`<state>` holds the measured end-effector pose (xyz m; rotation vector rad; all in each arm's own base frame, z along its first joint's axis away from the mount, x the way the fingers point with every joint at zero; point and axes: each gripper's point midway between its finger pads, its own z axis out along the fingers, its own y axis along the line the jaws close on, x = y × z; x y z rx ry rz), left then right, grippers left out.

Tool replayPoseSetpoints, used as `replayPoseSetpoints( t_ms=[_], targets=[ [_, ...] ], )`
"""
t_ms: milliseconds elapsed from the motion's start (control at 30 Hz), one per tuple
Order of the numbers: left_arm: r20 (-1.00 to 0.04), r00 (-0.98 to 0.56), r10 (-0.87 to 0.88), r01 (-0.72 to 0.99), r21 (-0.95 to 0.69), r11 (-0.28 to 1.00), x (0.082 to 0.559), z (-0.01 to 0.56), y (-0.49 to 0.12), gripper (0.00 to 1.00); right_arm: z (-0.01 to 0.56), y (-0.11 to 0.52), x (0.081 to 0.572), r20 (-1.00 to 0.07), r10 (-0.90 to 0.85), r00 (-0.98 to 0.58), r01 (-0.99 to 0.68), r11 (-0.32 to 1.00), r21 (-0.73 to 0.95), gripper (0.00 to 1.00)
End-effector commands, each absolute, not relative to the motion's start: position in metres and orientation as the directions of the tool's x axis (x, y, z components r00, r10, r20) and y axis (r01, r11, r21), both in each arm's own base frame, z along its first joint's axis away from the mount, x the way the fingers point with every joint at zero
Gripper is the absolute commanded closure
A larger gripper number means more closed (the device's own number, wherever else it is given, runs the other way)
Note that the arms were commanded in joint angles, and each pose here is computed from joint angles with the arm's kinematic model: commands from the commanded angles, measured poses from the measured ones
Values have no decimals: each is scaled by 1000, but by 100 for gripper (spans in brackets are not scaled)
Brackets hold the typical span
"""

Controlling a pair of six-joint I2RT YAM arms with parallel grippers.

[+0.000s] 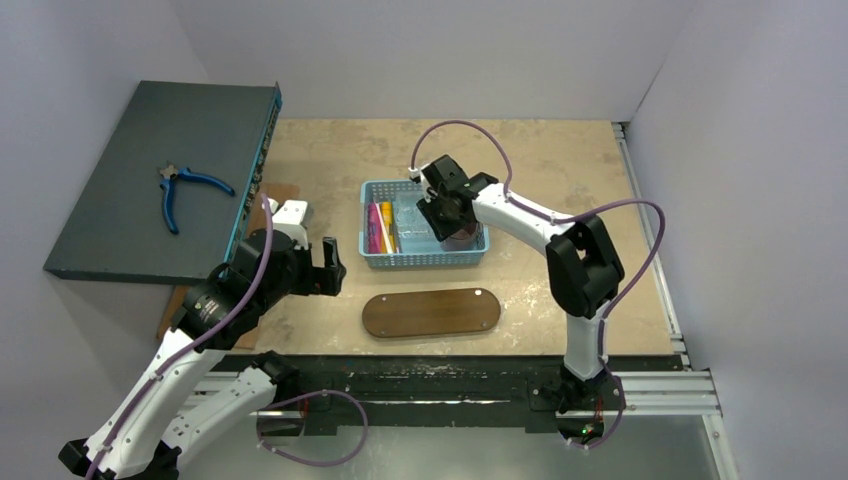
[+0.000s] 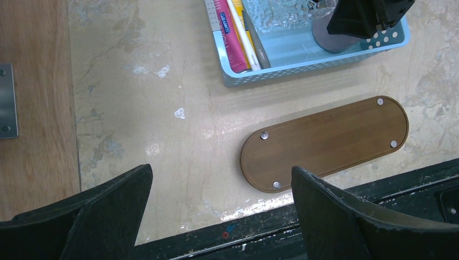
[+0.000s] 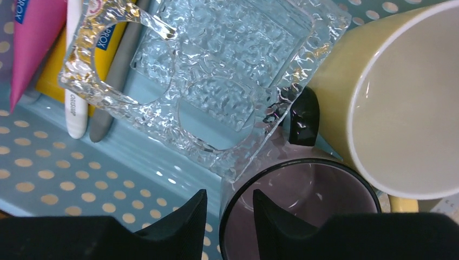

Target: Prepare toiletry sets of a toothbrush and toothpaste on the tray

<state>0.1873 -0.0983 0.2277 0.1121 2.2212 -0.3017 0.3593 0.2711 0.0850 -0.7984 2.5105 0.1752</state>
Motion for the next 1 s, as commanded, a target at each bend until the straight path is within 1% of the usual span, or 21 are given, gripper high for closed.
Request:
replayPoseSetpoints(
  t_ms=[0, 133, 233, 367, 400, 600, 967],
  targets=[
    [-794, -607, -10, 196, -162, 967, 191, 228, -98, 0, 91, 278, 368, -518, -511, -686, -573, 818, -47, 63],
    [-793, -609, -9, 195, -160, 968, 191, 227, -98, 0, 85, 276, 369, -505, -516, -692, -573, 818, -49, 69],
    [-792, -610, -7, 196, -159, 968, 191, 227, -98, 0, 82, 276, 368, -499, -521, -693, -575, 817, -54, 78],
    [-792, -610, -5, 196, -157, 968, 191, 227, -98, 0, 85, 274, 369, -504, -519, -691, -570, 819, -62, 97],
    [-792, -611, -5, 194, -156, 968, 191, 226, -98, 0, 86, 274, 369, -504, -518, -691, -570, 819, -62, 100],
    [-792, -610, -6, 196, -158, 968, 191, 227, -98, 0, 106, 272, 371, -546, -504, -669, -560, 825, -76, 100],
    [-797, -604, -9, 197, -160, 967, 190, 228, -98, 0, 166, 255, 370, -627, -474, -618, -506, 850, -144, 100]
  ],
)
